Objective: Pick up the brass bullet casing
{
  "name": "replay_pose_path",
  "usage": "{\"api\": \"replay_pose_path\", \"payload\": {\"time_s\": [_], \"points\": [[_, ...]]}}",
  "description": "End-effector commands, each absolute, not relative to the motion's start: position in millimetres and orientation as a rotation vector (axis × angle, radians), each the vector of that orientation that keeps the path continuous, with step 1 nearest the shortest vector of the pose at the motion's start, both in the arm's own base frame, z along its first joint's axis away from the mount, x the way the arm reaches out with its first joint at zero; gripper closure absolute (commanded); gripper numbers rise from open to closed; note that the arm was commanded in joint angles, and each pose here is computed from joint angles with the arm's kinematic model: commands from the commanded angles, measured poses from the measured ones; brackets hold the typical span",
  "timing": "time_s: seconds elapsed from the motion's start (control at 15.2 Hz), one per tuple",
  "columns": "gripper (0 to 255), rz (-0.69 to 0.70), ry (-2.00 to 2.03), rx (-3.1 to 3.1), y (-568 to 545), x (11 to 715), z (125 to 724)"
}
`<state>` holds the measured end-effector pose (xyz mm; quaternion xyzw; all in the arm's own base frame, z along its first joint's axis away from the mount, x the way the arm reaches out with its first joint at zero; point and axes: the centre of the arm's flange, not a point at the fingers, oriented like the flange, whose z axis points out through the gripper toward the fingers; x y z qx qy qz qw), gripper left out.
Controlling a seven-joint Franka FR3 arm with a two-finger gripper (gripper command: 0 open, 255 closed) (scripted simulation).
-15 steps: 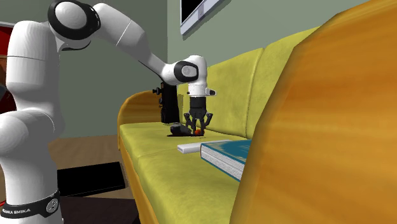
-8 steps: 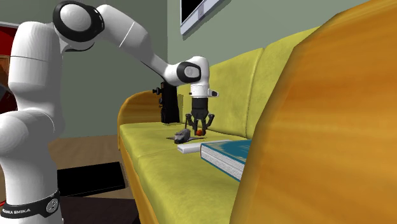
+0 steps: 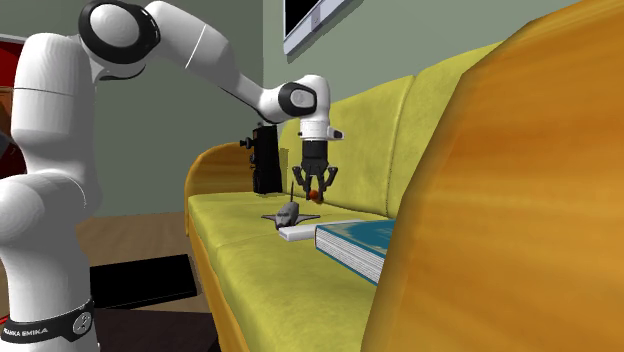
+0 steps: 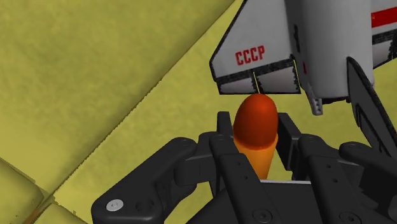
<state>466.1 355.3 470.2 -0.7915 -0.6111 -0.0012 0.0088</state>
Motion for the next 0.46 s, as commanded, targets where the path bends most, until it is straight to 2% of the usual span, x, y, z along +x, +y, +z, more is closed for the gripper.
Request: {"api": "replay_pose_path", "payload": {"time_s": [0.0,0.4], "points": [[255,-0.003,-1.909,-2.473,356,466,482],[255,-0.003,-1.909,-2.473,356,466,504]]}}
